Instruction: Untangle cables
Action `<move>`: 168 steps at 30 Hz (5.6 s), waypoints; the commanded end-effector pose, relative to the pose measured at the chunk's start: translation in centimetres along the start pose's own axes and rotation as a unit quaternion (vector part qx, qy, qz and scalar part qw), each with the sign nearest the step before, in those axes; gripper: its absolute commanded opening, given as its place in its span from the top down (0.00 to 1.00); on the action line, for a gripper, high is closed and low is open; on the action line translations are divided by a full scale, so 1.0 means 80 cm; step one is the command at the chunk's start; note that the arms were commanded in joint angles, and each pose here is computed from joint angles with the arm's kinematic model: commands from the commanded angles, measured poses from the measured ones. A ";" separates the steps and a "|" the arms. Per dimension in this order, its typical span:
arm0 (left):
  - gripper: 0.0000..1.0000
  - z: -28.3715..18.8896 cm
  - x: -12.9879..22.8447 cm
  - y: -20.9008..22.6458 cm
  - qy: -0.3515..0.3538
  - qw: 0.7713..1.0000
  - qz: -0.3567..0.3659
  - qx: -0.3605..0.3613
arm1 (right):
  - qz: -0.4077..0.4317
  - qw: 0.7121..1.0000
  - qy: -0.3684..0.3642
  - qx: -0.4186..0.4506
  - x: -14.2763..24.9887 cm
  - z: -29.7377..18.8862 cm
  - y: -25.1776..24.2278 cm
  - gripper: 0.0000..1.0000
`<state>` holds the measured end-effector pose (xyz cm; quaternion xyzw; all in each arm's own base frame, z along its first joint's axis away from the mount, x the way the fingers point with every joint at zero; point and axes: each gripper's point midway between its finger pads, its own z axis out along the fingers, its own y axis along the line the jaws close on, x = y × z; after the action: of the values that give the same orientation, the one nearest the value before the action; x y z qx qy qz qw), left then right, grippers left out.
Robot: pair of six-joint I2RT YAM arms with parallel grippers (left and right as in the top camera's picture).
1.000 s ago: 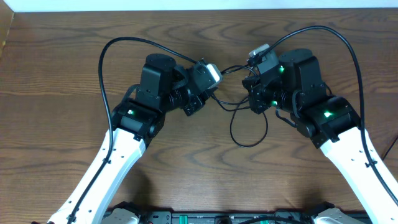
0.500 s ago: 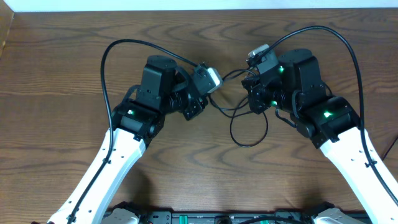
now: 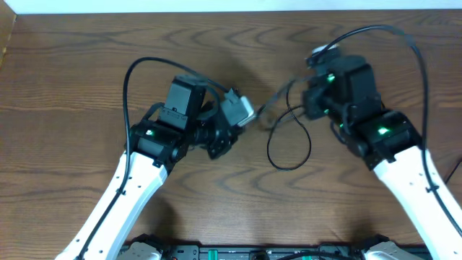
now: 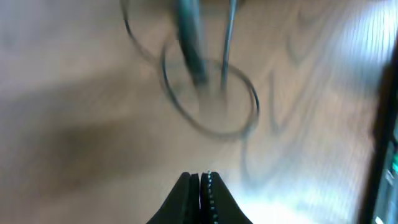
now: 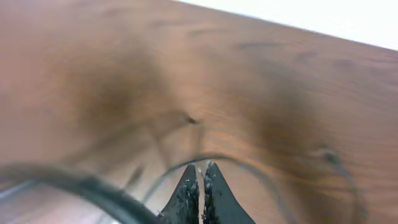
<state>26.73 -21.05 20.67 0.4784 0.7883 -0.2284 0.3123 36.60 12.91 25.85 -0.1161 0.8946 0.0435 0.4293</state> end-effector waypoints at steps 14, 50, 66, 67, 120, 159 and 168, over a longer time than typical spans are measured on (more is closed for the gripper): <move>0.84 -0.037 -0.006 0.019 -0.010 0.996 0.019 -0.085 | 0.063 0.995 -0.020 -0.077 -0.019 -0.008 -0.016 0.99; 0.55 0.015 -0.050 0.050 -0.075 0.994 0.046 -0.060 | -0.019 0.959 -0.058 -0.277 -0.035 -0.050 0.080 0.99; 0.93 0.017 -0.037 0.044 -0.056 0.997 0.033 -0.050 | -0.007 0.982 -0.047 -0.182 -0.031 -0.031 0.042 0.99; 0.93 0.017 -0.034 0.043 -0.051 0.997 0.030 -0.047 | -0.001 0.986 -0.046 -0.161 -0.031 -0.028 0.034 0.99; 0.92 -0.043 -0.011 0.044 -0.011 0.990 0.025 -0.140 | -0.104 0.942 -0.065 -0.312 -0.021 -0.059 0.085 0.99; 0.61 0.001 -0.067 0.044 -0.105 0.992 0.045 -0.059 | -0.168 0.902 -0.060 -0.394 0.001 -0.091 0.181 0.99; 0.92 0.001 -0.066 0.044 -0.104 0.993 0.027 -0.057 | -0.169 0.902 -0.060 -0.394 0.000 -0.091 0.181 0.99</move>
<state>31.78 -22.64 24.40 0.4574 0.7480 -0.2133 0.4311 28.12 25.26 28.55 -0.4070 0.7632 0.3205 0.3861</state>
